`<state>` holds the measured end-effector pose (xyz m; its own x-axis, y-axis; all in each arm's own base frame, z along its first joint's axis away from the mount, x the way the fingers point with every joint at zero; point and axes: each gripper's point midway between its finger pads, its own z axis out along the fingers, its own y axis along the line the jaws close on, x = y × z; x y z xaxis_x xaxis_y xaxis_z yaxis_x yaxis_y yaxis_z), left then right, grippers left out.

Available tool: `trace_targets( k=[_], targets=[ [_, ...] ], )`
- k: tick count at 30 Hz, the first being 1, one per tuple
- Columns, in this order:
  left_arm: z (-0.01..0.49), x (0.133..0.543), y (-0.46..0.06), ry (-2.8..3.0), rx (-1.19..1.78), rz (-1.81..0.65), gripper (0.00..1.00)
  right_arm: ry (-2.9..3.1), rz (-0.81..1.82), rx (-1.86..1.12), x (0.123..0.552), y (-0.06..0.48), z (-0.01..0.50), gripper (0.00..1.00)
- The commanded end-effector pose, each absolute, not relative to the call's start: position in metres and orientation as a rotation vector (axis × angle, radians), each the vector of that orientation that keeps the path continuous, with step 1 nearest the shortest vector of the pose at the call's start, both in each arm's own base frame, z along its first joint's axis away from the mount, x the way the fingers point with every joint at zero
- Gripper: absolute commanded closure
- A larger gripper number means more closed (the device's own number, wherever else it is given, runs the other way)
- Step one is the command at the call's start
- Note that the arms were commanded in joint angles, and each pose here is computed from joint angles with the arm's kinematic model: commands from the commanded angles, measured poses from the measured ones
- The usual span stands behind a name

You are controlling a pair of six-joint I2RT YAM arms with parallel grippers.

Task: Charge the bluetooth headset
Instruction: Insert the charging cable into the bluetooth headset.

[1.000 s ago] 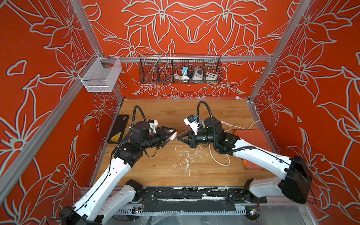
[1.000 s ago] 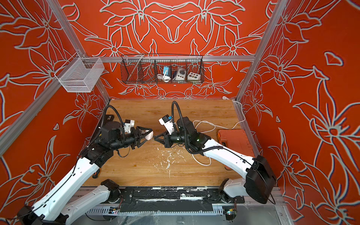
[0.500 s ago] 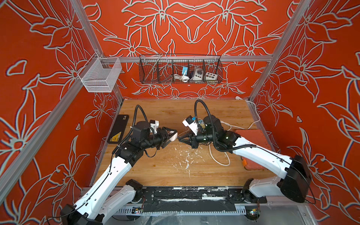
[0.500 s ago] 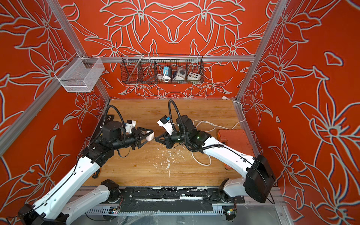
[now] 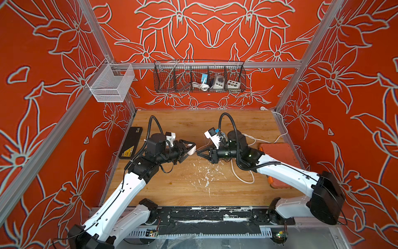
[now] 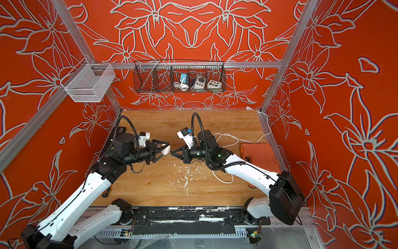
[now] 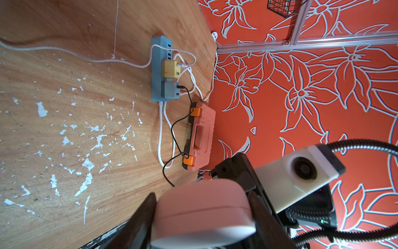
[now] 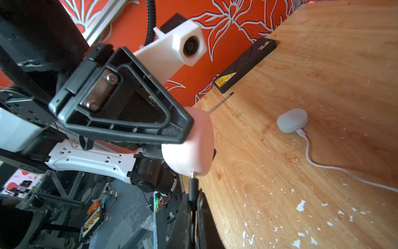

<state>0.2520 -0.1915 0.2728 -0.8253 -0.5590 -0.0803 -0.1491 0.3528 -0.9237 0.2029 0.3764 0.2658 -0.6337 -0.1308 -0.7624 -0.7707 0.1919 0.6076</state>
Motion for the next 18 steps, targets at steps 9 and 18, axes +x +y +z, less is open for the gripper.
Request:
trace_targets(
  k=[9, 18],
  targets=[
    [0.292, 0.230, -0.211, 2.272, -0.461, -1.616, 0.90, 1.869, 1.296, -0.881, 0.219, 0.377, 0.272, 1.00],
    [0.285, 0.233, -0.208, 2.279, -0.505, -1.583, 0.91, 1.837, 1.407, -0.608, 0.233, 0.379, 0.288, 1.00]
  ],
)
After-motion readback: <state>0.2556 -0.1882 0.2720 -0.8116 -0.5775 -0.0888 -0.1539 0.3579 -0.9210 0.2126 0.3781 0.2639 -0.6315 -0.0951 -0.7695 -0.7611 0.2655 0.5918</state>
